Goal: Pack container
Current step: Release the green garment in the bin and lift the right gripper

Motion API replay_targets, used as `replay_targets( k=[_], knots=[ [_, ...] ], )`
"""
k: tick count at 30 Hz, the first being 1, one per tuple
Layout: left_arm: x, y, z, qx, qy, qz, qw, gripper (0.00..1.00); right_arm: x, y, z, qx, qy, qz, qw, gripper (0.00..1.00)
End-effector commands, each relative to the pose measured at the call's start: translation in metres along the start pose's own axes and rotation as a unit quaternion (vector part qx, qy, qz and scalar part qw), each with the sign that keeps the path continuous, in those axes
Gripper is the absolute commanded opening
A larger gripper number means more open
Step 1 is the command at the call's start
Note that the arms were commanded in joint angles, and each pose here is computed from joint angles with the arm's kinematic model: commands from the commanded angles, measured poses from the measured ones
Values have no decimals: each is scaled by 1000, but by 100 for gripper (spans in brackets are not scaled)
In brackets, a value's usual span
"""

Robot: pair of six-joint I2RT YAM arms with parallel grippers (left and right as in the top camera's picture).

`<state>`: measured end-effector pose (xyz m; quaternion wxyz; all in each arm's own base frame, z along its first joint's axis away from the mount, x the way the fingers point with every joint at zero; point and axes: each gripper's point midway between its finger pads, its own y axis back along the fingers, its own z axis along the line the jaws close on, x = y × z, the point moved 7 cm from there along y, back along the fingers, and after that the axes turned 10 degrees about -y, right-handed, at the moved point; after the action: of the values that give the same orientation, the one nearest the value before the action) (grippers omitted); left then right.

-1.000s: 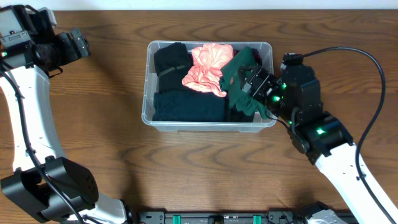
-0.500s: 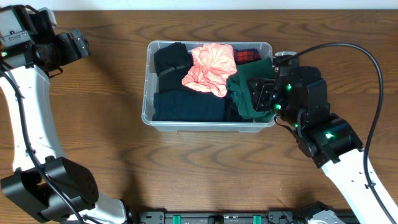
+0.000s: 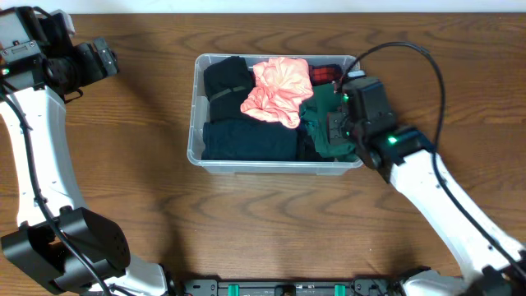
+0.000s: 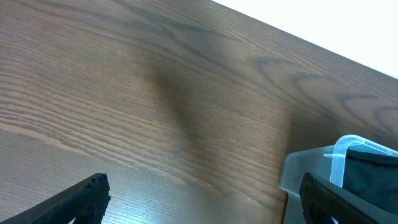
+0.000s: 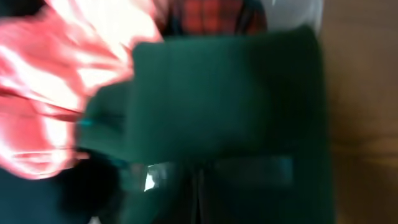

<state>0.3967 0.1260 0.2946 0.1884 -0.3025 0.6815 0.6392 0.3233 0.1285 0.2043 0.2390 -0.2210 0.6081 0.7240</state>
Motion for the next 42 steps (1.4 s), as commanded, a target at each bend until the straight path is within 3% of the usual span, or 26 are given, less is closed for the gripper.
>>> replay_targets(
  k=[1, 11, 22, 30, 37, 42],
  knots=[
    [-1, 3, -2, 6, -7, -4, 1000, 98, 5, -18, -1, 33, 19, 16, 999, 1],
    [-1, 3, -2, 6, -7, -4, 1000, 98, 54, -86, -8, 67, 31, 139, 988, 1],
    [-1, 3, -2, 6, -7, -4, 1000, 98, 63, -98, -7, 72, 41, 159, 984, 1],
    [-1, 3, -2, 6, -7, -4, 1000, 98, 2, -25, 13, 31, 25, 91, 995, 6],
    [-1, 3, -2, 6, -7, -4, 1000, 98, -46, 63, 17, -6, 2, 8, 1000, 30],
    [-1, 3, -2, 6, -7, -4, 1000, 98, -58, 85, -9, 7, -32, -24, 999, 43]
  ],
)
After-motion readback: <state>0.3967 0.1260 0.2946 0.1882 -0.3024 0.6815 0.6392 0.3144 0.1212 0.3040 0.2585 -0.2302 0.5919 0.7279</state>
